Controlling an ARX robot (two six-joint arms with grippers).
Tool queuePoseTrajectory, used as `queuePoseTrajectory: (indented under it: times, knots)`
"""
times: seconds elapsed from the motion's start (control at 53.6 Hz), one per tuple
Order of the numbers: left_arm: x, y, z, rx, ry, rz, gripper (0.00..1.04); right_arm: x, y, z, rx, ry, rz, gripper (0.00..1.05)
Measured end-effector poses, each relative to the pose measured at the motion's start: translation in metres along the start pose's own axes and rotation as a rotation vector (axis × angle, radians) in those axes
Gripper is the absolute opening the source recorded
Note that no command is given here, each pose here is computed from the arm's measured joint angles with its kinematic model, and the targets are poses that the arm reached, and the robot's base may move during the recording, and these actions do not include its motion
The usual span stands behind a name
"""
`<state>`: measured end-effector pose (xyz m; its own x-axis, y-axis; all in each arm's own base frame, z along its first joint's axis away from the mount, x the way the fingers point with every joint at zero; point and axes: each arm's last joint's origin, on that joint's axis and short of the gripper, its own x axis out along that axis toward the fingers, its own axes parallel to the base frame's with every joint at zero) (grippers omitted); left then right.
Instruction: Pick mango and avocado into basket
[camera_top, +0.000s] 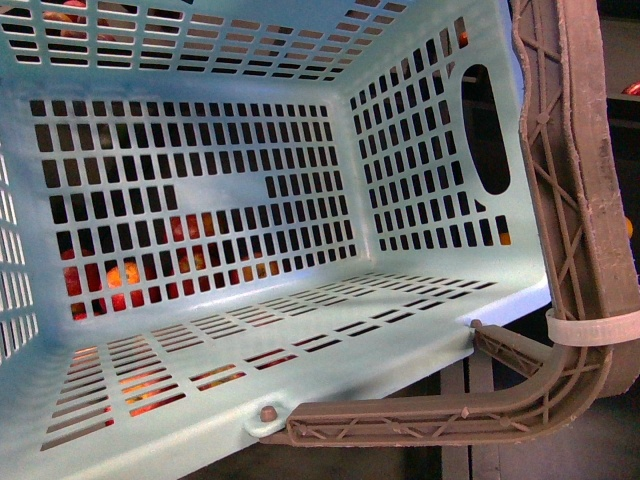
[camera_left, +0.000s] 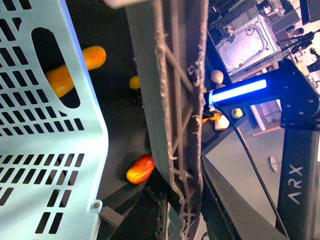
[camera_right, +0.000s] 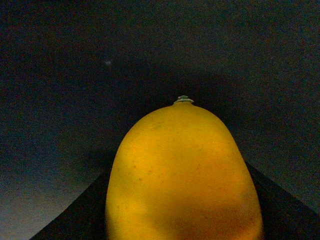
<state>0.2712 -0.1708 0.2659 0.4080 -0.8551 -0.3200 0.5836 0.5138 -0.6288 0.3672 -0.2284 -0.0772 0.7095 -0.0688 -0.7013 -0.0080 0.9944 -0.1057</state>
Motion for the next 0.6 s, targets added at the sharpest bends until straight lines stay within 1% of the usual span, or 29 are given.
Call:
queuePoseTrajectory:
  times: [0.093,0.205,0.28,0.336,0.448,0.467,0.504,0.542,0.598]
  knots:
    - [0.0,0.0,0.0,0.0,0.0,0.0,0.14,-0.022,0.004,0.015,0.06,-0.047,0.026,0.64]
    - [0.0,0.0,0.0,0.0,0.0,0.0,0.14,-0.069,0.022,0.053,0.127,-0.152,0.105,0.64]
    - [0.0,0.0,0.0,0.0,0.0,0.0,0.14,-0.089,0.034,0.07,0.149,-0.191,0.15,0.64]
    - [0.0,0.0,0.0,0.0,0.0,-0.001,0.14,-0.114,0.054,0.087,0.165,-0.231,0.214,0.64]
    - [0.0,0.0,0.0,0.0,0.0,0.0,0.14,-0.162,0.101,0.118,0.179,-0.291,0.352,0.64]
    - [0.0,0.0,0.0,0.0,0.0,0.0,0.14,-0.166,0.105,0.12,0.18,-0.294,0.363,0.64]
    - [0.0,0.0,0.0,0.0,0.0,0.0,0.14,-0.181,0.122,0.128,0.174,-0.311,0.41,0.64]
    - [0.0,0.0,0.0,0.0,0.0,0.0,0.14,-0.189,0.13,0.132,0.178,-0.318,0.434,0.64]
    - [0.0,0.0,0.0,0.0,0.0,0.0,0.14,-0.207,0.149,0.141,0.171,-0.34,0.49,0.64]
